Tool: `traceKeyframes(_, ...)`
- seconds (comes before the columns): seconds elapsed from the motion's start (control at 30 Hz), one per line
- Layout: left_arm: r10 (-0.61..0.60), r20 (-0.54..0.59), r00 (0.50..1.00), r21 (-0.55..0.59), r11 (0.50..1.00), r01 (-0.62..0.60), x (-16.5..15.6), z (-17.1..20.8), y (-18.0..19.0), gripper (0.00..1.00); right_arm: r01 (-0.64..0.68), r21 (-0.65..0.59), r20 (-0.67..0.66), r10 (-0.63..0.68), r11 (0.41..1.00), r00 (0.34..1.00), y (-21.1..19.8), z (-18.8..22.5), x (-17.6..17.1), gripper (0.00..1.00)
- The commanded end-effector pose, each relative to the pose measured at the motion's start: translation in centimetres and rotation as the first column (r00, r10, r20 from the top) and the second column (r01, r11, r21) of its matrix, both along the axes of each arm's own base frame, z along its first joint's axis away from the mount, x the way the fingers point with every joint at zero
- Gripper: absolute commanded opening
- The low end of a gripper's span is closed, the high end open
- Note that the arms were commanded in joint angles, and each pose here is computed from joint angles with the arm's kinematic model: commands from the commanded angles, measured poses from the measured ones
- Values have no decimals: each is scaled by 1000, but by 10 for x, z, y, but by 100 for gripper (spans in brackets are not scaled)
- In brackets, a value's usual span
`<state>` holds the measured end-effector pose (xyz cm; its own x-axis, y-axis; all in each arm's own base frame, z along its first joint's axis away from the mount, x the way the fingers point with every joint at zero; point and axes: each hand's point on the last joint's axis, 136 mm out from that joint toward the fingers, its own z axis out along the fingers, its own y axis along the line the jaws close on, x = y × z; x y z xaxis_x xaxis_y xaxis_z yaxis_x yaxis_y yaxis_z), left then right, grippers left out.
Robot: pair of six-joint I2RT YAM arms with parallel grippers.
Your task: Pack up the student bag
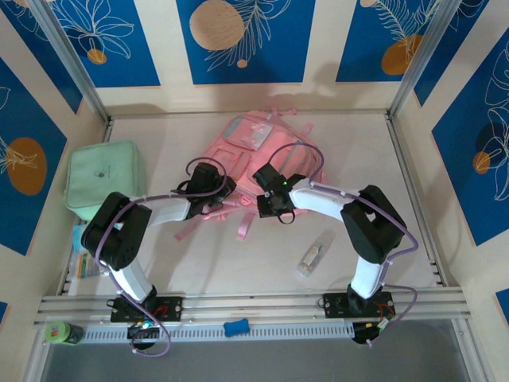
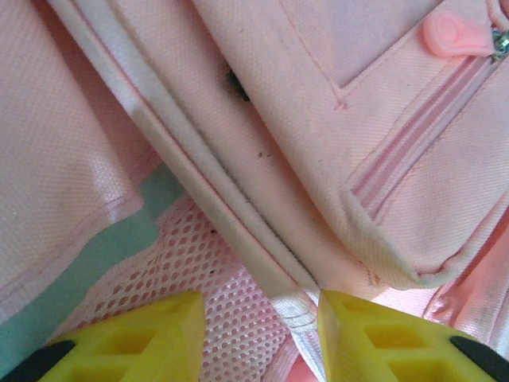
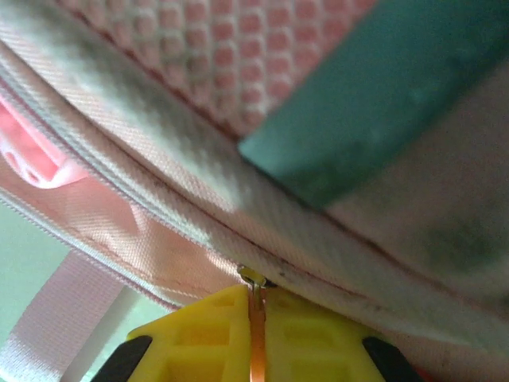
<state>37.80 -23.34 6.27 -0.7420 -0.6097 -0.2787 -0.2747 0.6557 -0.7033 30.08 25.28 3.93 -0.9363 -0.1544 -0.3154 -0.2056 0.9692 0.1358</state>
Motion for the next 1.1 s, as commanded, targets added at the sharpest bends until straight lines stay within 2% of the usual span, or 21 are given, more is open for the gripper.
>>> traceKeyframes(0.0,6,-29,1000,-17,1000,-7,-19,0,-9,42,-34,-7,-53,34,999,998,1,-11,-5,10)
traceKeyframes(0.1,-6,-41,999,-67,998,3,-28,2,-29,42,-57,25,-48,58,998,997,6,-8,-8,9)
traceKeyframes(0.2,-2,-41,999,-126,992,-3,-34,7,-49,41,-46,13,-17,46,999,999,0,1,-7,0)
traceKeyframes(0.4,23,-57,998,-220,975,-35,-36,10,-82,40,-25,59,13,24,998,1000,-6,12,-11,0)
traceKeyframes(0.67,75,-101,992,-205,974,-94,-31,-6,-94,34,-18,103,12,17,995,1000,3,13,-13,0)
traceKeyframes(0.8,100,-62,993,-172,979,-109,-20,6,-95,32,-15,97,15,13,995,1000,5,12,-14,0)
traceKeyframes(0.93,141,-55,989,-143,979,-147,-17,3,-94,23,-6,98,23,4,995,1000,5,15,-12,0)
traceKeyframes(1.07,157,-5,988,-105,982,-157,-11,13,-86,5,4,75,53,-8,997,999,-1,22,-10,0)
